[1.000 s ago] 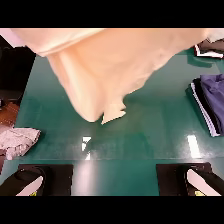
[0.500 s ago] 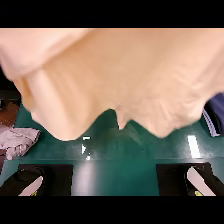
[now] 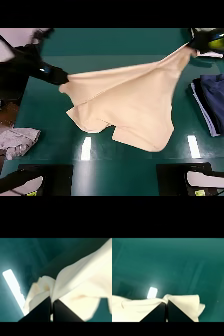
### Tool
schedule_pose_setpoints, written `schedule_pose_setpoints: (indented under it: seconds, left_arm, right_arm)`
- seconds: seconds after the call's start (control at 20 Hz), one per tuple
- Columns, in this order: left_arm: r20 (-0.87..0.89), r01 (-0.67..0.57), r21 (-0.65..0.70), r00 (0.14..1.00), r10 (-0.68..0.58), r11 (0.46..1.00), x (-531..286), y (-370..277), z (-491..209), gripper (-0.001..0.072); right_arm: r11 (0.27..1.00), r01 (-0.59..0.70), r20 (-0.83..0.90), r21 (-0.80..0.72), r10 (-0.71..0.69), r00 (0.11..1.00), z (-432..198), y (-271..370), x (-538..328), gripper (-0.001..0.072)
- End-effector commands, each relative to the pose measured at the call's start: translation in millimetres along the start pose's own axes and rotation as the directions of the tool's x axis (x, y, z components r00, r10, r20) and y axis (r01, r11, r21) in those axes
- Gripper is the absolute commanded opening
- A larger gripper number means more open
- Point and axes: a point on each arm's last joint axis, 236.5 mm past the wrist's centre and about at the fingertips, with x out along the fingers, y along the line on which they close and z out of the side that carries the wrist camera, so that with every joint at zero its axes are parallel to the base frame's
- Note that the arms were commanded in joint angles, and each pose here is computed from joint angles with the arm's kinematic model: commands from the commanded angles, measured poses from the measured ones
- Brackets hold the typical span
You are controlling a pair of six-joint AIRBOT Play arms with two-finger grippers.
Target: Fold the shirts.
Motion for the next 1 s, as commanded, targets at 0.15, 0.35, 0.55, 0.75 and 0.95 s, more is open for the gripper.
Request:
schedule_pose_setpoints:
  seconds: [0.15, 0.35, 0.55, 0.75, 0.95]
  left_arm:
    - [0.177, -0.094, -0.038, 0.979, 0.099, 0.995, 99.2, 55.1, 49.5, 0.0025]
    - [0.203, -0.107, -0.115, 0.971, 0.129, 0.988, 78.6, 79.9, 62.1, 0.0466]
    - [0.004, -0.109, -0.191, 0.994, 0.112, 0.975, 49.4, 117.1, 17.1, 0.0466]
    - [-0.181, 0.029, -0.259, 0.980, -0.078, 0.965, 56.2, 120.0, -54.2, 0.0466]
    - [-0.275, 0.041, -0.321, 0.952, -0.135, 0.946, 87.3, 132.6, -111.4, 0.0466]
  right_arm:
    - [0.996, 0.074, 0.000, 0.041, -0.074, 0.997, -0.1, -33.1, 113.8, 0.0023]
    - [0.995, 0.082, 0.023, 0.058, -0.083, 0.996, 13.7, -45.4, 96.1, 0.0428]
    - [0.999, 0.005, -0.140, 0.048, 0.002, 0.990, -21.8, -38.0, 59.3, 0.0303]
    - [0.978, -0.191, -0.340, 0.087, 0.210, 0.917, -71.0, -1.0, 32.5, 0.0303]
    - [0.973, -0.219, -0.417, 0.078, 0.231, 0.879, -88.2, 12.4, 26.0, 0.0303]
